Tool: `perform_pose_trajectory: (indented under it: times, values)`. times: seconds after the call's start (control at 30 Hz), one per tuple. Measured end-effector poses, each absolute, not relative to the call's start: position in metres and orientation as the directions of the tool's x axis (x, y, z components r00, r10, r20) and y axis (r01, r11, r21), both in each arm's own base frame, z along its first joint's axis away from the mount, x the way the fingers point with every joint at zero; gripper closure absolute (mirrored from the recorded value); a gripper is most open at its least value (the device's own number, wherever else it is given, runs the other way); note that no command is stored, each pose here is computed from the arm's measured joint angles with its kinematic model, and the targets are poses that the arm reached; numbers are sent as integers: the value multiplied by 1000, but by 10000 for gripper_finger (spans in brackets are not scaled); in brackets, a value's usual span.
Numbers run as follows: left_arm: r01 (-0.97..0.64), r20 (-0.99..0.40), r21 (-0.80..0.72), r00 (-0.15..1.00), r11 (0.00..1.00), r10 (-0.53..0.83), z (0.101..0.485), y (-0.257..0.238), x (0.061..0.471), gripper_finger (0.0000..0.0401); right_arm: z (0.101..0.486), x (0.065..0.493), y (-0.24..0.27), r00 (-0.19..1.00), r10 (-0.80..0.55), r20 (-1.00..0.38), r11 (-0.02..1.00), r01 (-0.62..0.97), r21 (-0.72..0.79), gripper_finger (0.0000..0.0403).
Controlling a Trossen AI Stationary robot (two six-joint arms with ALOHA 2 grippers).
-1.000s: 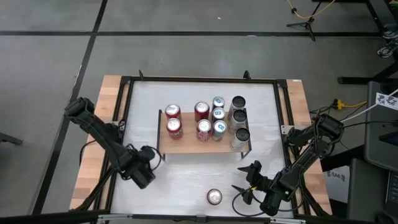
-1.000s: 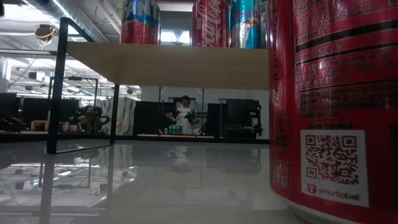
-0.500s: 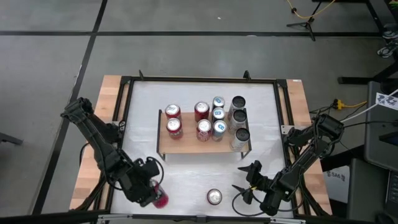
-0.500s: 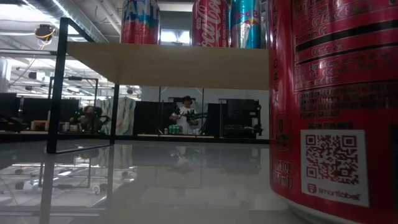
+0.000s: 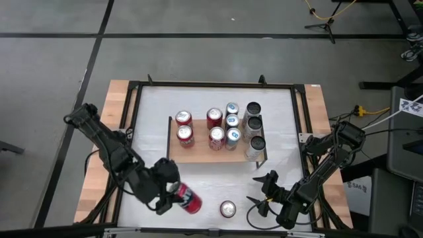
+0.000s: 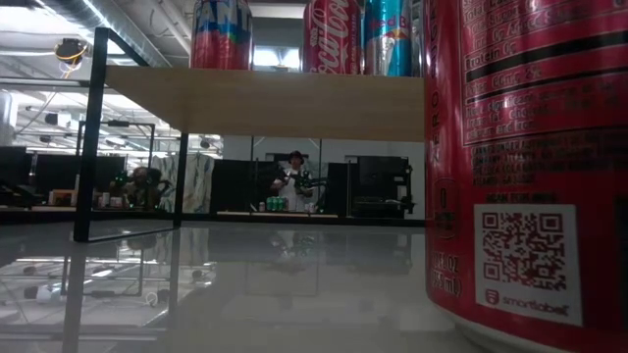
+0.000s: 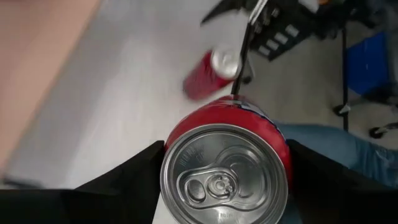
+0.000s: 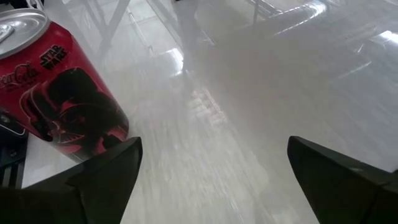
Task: Place canned beverage on shelf
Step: Put the red soda can on the shelf aligned with the other red soda cans
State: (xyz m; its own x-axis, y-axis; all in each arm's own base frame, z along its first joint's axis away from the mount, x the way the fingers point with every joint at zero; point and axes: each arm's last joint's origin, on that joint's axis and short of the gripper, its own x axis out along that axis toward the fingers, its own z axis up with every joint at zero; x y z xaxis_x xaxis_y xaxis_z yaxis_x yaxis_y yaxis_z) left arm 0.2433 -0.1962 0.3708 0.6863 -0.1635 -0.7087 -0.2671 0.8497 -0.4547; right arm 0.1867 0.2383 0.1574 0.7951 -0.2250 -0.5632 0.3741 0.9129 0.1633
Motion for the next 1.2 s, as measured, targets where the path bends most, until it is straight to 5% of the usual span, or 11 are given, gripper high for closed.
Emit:
perform_pose_trajectory:
  times: [0.23,0.47,1.2]
  values:
    - [-215,-655,-346,752,913,-72,401,-170,255,130,157,187,238,795,-225,-563,913,374,164,10]
    - [-297,-747,-207,664,932,45,397,-140,257,130,157,187,238,795,-225,-563,913,374,164,10]
    - [-160,-854,121,487,980,185,387,-106,253,126,157,187,238,795,-226,-564,913,374,162,10]
